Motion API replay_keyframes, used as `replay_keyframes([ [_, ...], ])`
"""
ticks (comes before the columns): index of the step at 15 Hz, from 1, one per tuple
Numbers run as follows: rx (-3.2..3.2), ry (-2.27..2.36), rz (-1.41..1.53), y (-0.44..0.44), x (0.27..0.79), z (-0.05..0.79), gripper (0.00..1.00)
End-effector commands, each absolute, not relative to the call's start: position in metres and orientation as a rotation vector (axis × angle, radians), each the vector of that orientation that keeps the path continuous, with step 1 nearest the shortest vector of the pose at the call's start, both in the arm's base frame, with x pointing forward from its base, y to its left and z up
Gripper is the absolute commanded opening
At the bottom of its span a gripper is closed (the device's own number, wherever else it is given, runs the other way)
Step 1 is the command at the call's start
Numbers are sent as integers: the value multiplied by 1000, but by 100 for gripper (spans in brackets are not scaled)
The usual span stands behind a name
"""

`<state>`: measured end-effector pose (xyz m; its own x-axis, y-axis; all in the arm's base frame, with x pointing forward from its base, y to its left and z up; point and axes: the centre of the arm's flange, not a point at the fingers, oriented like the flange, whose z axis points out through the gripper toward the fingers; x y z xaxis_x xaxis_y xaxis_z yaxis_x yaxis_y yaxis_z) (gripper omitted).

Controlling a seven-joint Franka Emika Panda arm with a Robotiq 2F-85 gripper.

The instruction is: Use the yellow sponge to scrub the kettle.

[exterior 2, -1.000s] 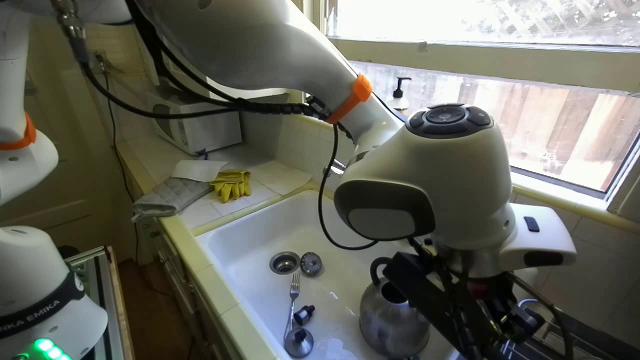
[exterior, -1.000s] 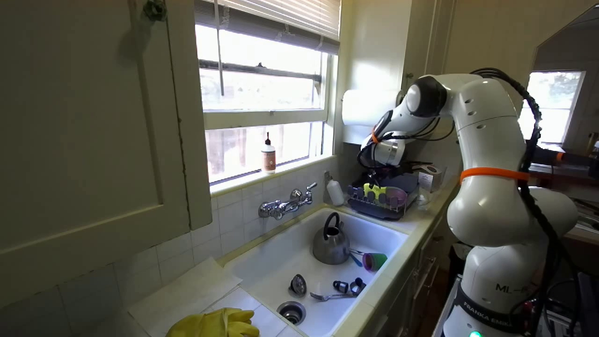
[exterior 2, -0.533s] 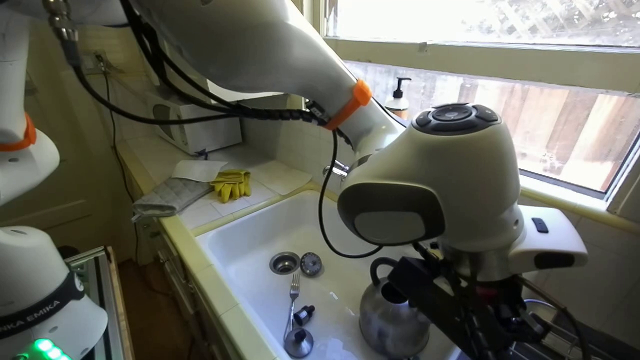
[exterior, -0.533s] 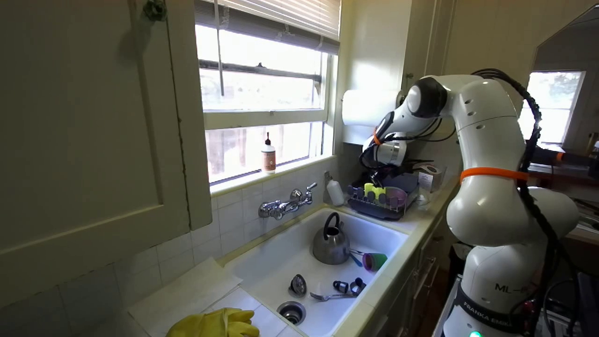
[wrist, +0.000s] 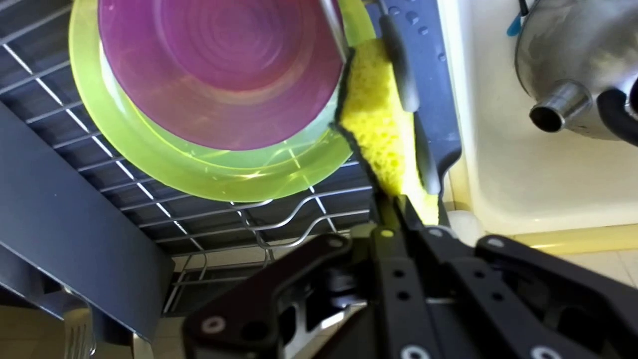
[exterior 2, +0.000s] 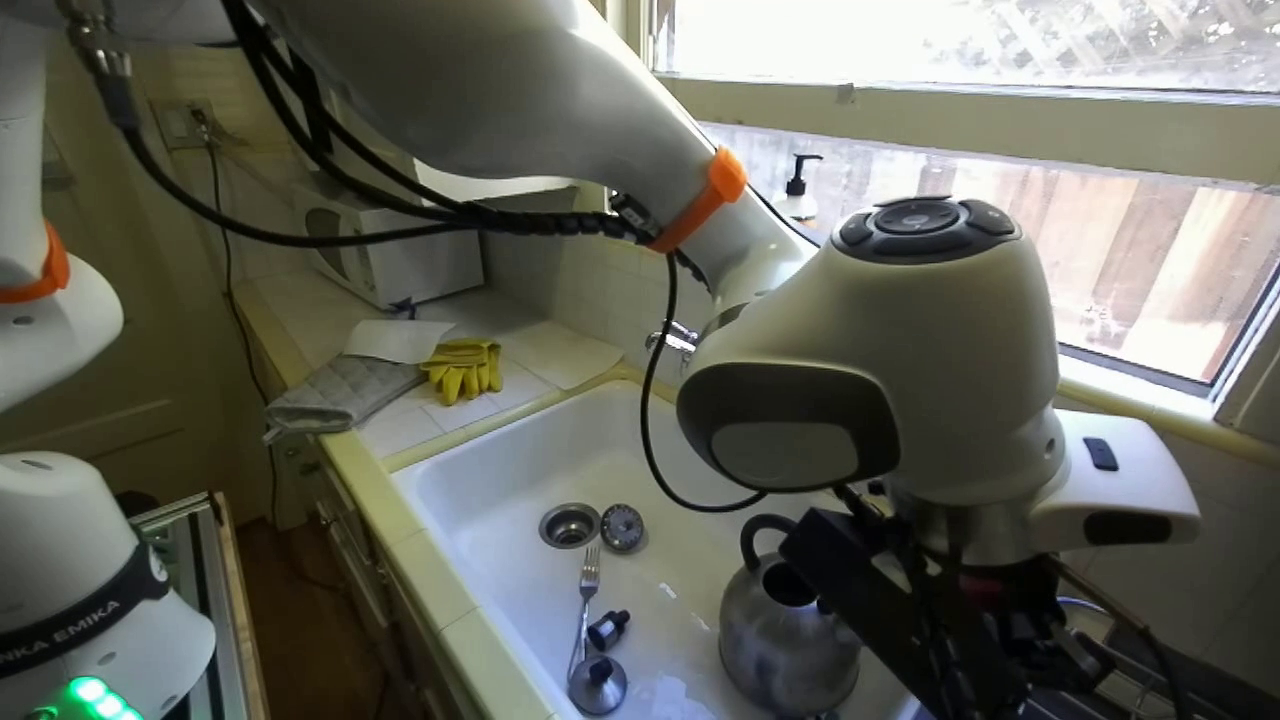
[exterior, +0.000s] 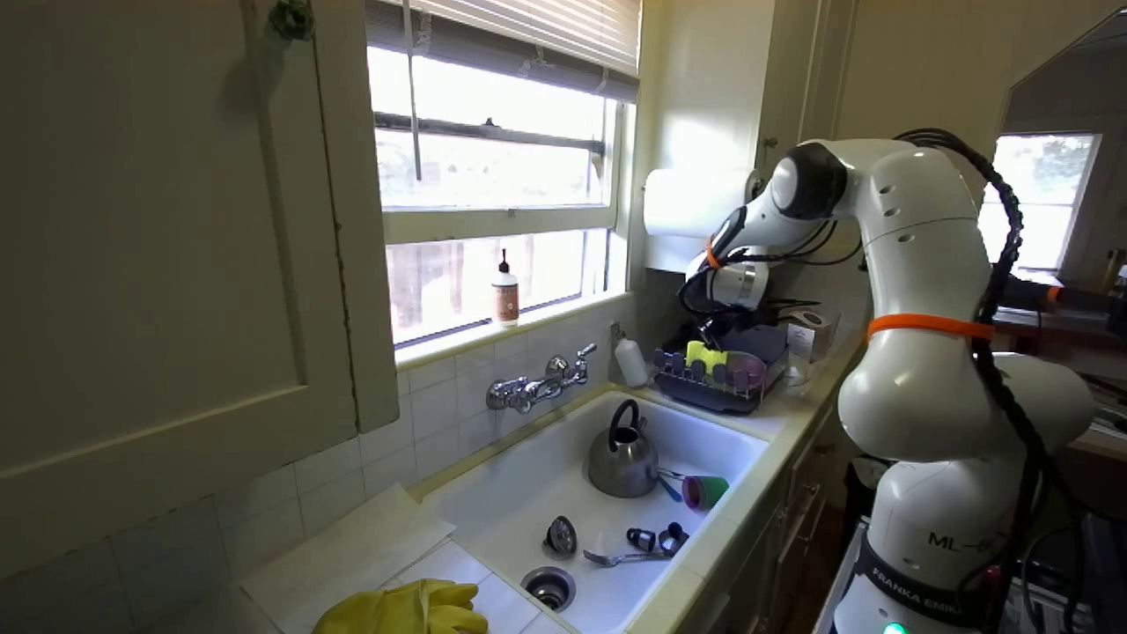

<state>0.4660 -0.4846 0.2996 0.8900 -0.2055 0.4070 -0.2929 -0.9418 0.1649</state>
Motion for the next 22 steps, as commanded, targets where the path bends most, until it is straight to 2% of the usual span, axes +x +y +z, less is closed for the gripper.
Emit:
replay_keyframes([
  [1, 2849, -401, 616, -484, 456, 335, 1],
  [8, 2846, -362, 655, -477, 455, 365, 1],
  [12, 2992, -222, 646, -444, 450, 374, 1],
  [22, 3167, -44, 526, -354, 467, 324, 1],
])
